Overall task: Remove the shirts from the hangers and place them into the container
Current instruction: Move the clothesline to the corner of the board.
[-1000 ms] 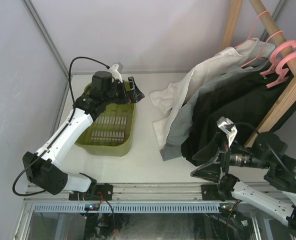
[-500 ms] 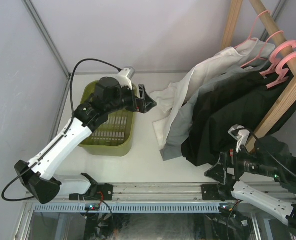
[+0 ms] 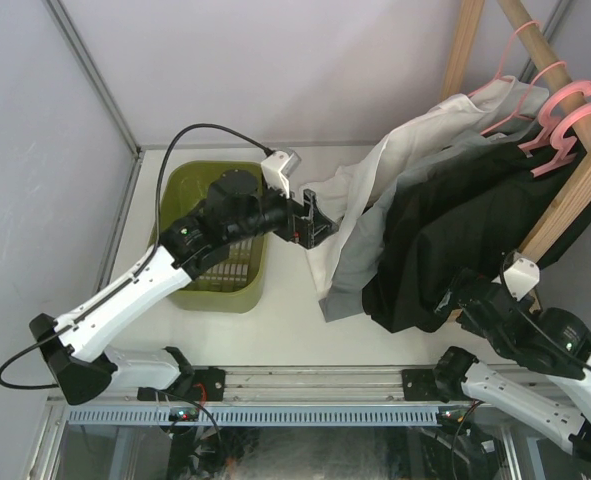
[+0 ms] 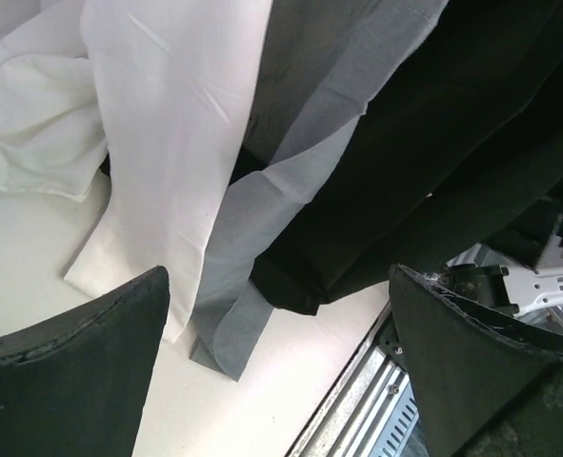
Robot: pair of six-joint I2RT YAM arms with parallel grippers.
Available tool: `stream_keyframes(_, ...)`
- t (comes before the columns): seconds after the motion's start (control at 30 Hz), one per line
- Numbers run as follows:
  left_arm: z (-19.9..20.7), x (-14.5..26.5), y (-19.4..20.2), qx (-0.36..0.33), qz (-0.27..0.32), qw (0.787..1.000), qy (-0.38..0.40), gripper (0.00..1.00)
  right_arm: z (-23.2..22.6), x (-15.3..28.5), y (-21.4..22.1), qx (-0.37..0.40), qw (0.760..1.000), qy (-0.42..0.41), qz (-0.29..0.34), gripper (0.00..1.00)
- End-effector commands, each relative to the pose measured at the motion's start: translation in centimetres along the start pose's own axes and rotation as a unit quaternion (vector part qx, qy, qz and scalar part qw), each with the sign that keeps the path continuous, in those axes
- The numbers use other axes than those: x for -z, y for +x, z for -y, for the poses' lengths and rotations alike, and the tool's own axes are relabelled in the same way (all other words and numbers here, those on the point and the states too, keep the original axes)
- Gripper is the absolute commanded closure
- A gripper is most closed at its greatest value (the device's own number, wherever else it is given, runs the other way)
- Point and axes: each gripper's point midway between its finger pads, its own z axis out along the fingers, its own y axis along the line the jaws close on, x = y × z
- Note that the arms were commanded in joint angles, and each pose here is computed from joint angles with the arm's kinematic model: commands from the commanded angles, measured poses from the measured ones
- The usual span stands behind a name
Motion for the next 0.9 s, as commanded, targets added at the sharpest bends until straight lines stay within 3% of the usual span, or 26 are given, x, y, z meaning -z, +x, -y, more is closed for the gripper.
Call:
stream_keyframes(0.0, 2.8, 0.3, -3.3, -0.020, 0.047, 0.998, 0.033, 0.01, 1.3, -1.1, -4.0, -0.095, 0.986, 0.053, 0.124, 0.00)
stream_keyframes(0.2, 4.4, 0.0, -3.4, -0.033, 0.046, 0.997, 0.048, 0.00, 1.3, -1.1, -6.2, -0.095, 0.979, 0.072, 0.165, 0.00)
stream_keyframes(0.47, 4.4, -0.1, -3.2, -0.032, 0.043, 0.997, 0.046, 0.00, 0.3, -3.0, -8.5, -0.087, 0.984, 0.068, 0.138, 0.00)
stream_keyframes(0.7, 4.1, -0.1, -2.8, -0.034, 0.038, 0.998, 0.041, 0.00, 2.6, -5.0, -10.3, -0.112, 0.982, 0.064, 0.135, 0.00)
stream_keyframes(0.87, 4.3, -0.6, -2.9, -0.034, 0.035, 0.998, 0.043, 0.00, 2.6, -6.6, -11.6, -0.087, 0.985, 0.057, 0.134, 0.00)
